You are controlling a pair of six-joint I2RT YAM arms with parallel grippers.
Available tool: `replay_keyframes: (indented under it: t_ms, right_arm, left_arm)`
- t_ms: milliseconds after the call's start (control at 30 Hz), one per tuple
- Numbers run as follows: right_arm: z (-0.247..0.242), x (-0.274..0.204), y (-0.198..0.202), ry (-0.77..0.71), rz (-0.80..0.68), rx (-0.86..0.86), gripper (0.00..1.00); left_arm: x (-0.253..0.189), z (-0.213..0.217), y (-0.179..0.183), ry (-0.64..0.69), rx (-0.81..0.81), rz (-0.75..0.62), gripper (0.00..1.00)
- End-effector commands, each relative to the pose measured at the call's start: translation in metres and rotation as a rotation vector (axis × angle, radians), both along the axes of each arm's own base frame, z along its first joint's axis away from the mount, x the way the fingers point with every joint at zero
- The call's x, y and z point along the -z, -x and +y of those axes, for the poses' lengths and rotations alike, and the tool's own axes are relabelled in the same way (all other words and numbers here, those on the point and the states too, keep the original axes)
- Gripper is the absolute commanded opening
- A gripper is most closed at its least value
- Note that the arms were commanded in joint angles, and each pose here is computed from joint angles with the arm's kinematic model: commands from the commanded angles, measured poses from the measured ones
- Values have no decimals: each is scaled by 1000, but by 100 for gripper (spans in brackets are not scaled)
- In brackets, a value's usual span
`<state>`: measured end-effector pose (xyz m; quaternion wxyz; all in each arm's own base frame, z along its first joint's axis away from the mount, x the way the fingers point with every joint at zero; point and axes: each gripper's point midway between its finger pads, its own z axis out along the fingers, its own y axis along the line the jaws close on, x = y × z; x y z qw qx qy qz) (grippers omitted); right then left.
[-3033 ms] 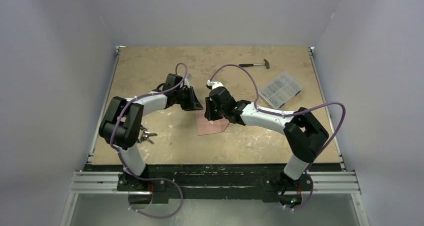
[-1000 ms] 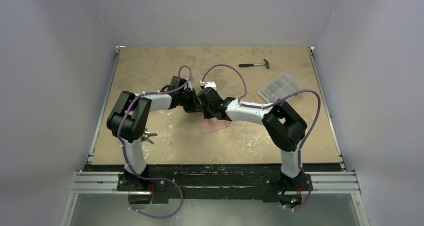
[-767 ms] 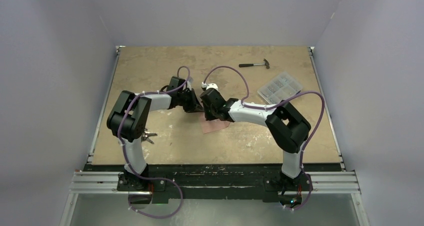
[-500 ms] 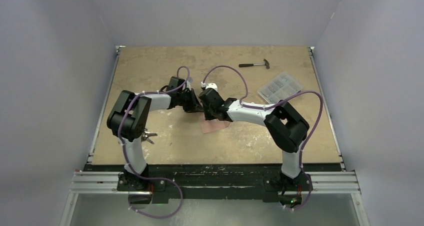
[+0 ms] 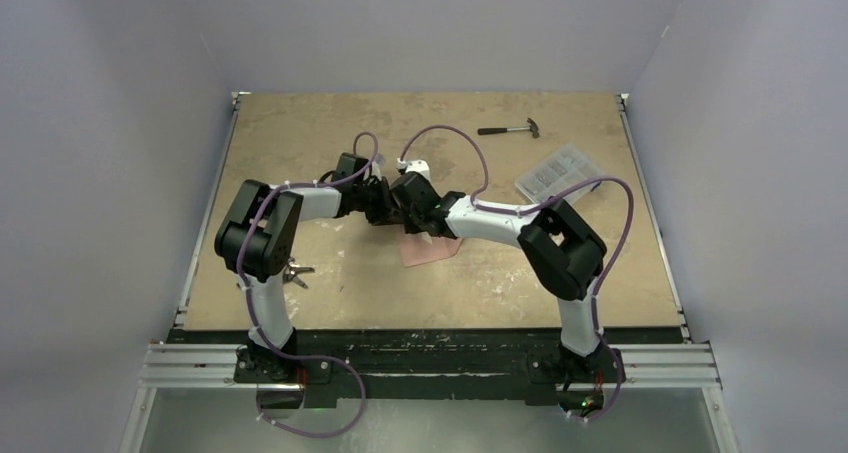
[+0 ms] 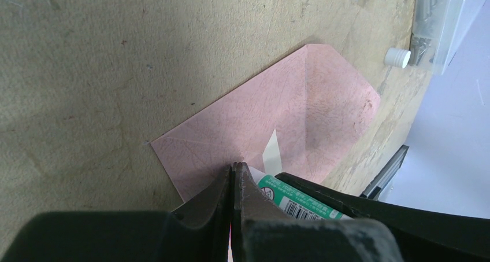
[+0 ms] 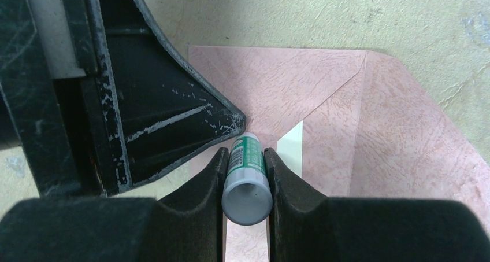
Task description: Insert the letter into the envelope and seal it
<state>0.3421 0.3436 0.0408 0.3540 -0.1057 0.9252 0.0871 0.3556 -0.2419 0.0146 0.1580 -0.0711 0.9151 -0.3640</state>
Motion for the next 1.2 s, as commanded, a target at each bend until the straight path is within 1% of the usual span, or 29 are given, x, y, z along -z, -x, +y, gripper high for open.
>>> replay_keyframes:
  t_ms: [0, 100, 300, 433, 567, 700, 800, 900, 1033, 1167]
  right_arm:
    - [-15, 20, 34, 22, 144, -70, 0]
    - [-14, 23, 49, 6, 207, -102, 0]
    - [-21, 24, 62, 13, 249, -117, 0]
    - [-27, 23, 46, 63, 199, -82, 0]
    - [-39, 28, 18, 92, 145, -25, 0]
    - [-41, 27, -9, 88, 96, 0, 0]
    - [-38, 30, -17, 94, 99, -2, 0]
    - [-35, 26, -16, 82, 96, -17, 0]
    - [-33, 33, 10, 46, 157, -92, 0]
    - [-45, 42, 29, 75, 207, -107, 0]
  left_arm:
    - [61, 38, 24, -216, -56, 129, 0]
    - [62, 40, 23, -221, -67, 132, 0]
    - [65, 41, 25, -223, -70, 141, 0]
    - [66, 41, 25, -223, -69, 143, 0]
    - [67, 41, 26, -221, -64, 147, 0]
    - [68, 40, 26, -221, -61, 150, 0]
    - [67, 40, 24, -224, -61, 149, 0]
    - [66, 40, 22, -229, -61, 148, 0]
    - [68, 40, 20, -231, -68, 148, 0]
    - [71, 41, 19, -237, -79, 156, 0]
